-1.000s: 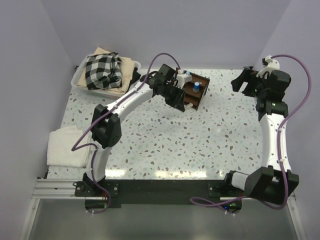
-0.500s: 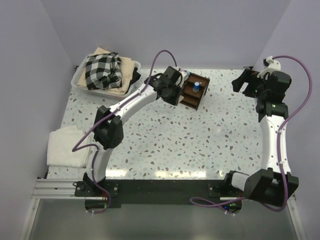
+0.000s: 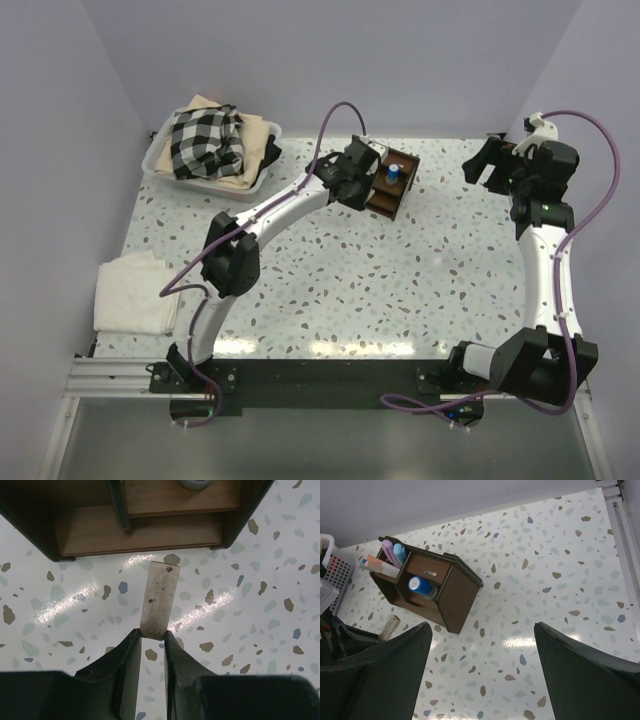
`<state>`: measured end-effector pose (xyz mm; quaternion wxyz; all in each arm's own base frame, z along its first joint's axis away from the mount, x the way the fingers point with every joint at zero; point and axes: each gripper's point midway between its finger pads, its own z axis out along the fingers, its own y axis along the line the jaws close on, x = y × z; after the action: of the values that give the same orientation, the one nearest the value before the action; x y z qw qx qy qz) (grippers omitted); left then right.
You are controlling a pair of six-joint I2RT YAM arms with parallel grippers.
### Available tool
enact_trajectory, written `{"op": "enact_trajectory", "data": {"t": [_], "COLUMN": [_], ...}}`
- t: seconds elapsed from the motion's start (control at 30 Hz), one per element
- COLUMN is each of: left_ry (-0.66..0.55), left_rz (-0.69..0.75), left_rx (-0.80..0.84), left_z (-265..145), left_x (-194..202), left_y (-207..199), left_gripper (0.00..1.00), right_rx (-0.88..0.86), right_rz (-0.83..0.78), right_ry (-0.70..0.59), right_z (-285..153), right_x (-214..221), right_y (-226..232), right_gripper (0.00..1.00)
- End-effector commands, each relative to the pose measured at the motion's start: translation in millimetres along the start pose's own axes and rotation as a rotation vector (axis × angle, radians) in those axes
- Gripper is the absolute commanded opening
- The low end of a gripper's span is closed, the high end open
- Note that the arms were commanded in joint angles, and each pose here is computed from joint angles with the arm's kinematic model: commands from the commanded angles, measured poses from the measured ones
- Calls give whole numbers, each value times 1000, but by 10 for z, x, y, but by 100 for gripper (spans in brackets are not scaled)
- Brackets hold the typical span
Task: Sort the stationery into containers
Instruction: Place the stationery in the storage box.
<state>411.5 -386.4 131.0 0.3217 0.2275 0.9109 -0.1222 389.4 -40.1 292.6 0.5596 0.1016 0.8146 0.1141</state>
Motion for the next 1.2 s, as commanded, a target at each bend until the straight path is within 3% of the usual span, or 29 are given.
{"op": "enact_trajectory", "data": {"t": [0.0,0.33,1.17], "left_ry": [-63,-54,-133], "left_rz": [-35,-52,-30], "left_rx": [-27,-78,-98], "left_z": [161,503,781], "left_x": [-206,-100,-304], "left_y": [28,89,109], "left_gripper": [0,0,0], "right_rx": [22,20,4], "right_rz": [0,2,10], "right_ry": [-43,-20,35], "right_z": [18,88,172], "right_x": [-94,-41,191], "right_y": [-43,-68,-99], "right_gripper": [87,87,88]}}
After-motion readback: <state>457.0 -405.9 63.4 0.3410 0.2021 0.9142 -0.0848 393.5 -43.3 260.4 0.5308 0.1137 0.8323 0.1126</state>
